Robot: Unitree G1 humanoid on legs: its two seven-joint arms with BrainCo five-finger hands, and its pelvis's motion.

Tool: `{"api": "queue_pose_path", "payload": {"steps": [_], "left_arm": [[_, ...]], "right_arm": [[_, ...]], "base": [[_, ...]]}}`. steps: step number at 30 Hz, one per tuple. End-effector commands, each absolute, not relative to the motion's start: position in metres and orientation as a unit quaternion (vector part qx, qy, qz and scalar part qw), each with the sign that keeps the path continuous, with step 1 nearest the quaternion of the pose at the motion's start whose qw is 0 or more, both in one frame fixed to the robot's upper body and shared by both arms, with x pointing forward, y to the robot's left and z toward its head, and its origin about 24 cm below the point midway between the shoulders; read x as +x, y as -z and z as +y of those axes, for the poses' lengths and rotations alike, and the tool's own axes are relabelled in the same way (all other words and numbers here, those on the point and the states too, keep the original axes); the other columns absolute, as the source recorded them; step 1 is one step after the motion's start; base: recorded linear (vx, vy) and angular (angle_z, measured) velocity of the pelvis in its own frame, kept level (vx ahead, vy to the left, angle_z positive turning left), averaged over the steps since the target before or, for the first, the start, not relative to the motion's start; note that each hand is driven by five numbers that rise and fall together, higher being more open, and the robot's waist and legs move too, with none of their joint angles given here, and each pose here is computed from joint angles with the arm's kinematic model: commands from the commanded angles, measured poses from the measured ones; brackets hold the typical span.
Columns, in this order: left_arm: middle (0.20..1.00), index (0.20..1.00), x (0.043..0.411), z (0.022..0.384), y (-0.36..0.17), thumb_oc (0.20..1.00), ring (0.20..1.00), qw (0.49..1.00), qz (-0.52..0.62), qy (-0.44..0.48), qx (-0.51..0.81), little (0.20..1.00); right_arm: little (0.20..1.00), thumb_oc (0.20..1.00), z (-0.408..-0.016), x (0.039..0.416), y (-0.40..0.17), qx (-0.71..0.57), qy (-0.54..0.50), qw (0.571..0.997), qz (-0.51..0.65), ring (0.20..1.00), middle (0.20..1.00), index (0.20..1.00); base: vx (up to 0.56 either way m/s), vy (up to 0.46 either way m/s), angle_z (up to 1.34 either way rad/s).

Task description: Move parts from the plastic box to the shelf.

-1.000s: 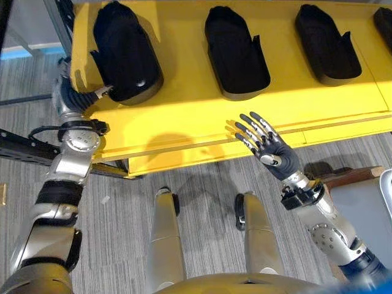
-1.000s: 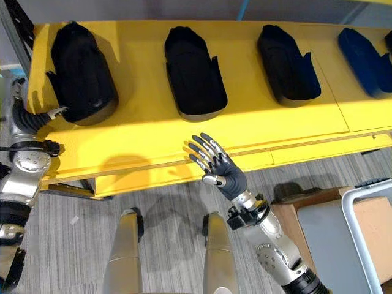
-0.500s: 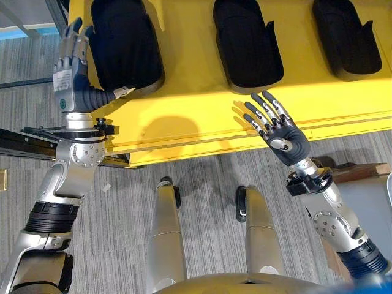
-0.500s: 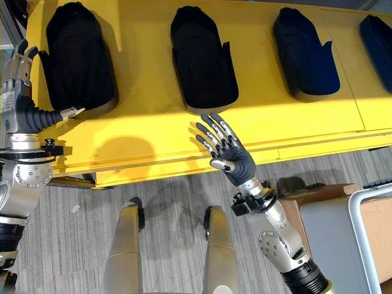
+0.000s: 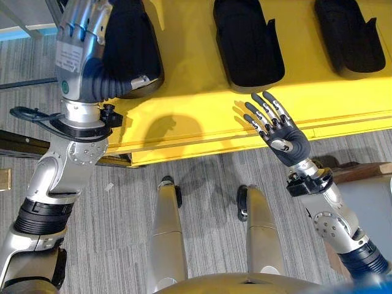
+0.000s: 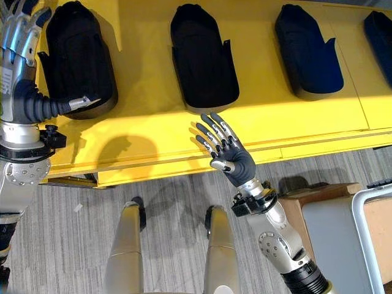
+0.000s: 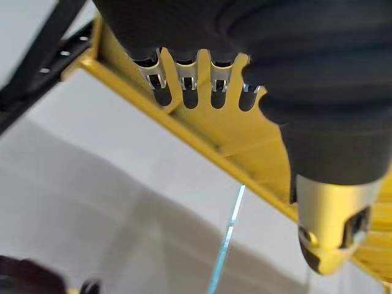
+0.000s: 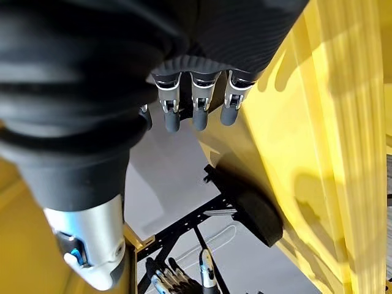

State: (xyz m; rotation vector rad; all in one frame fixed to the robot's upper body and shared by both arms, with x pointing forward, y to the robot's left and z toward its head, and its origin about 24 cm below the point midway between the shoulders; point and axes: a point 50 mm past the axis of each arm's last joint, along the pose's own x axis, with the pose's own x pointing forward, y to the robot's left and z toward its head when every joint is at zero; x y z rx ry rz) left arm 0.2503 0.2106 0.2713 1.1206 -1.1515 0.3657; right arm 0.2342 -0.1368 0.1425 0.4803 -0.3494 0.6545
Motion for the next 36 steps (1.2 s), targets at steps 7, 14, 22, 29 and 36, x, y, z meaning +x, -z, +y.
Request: {"api": "queue_pose_path", "payload": {"steps": [7,14,22,29,36], "left_arm": [[1.000,1.000,0.268,0.180,-0.250,1.000,1.000,0.711,-0.493,-0.066,0.497,1.000],[1.000,1.000,0.281,0.161,-0.230,1.000,1.000,0.748,-0.467,-0.027,0.471,1.000],[1.000,1.000,0.290,0.153,-0.211,1.000,1.000,0.797,-0.433,-0.018,0.419,1.000],[1.000,1.000,0.294,0.164,-0.198,1.000,1.000,0.828,-0.398,-0.045,0.393,1.000],[1.000,1.000,0.296,0.169,-0.191,1.000,1.000,0.836,-0.378,-0.047,0.395,1.000]], "right_arm": [[1.000,1.000,-0.139,0.222,-0.165,0.226,-0.325,0.887,-0.237,1.000,1.000,1.000],[1.000,1.000,-0.137,0.222,-0.168,0.230,-0.324,0.884,-0.246,1.000,1.000,1.000],[1.000,1.000,-0.135,0.222,-0.169,0.238,-0.315,0.884,-0.251,1.000,1.000,1.000],[1.000,1.000,-0.134,0.222,-0.167,0.238,-0.314,0.885,-0.247,1.000,1.000,1.000],[1.000,1.000,-0.135,0.222,-0.168,0.236,-0.312,0.886,-0.249,1.000,1.000,1.000]], "base": [[0.00,0.000,0.00],[0.00,0.000,0.00],[0.00,0.000,0.00],[0.00,0.000,0.00],[0.00,0.000,0.00]]}}
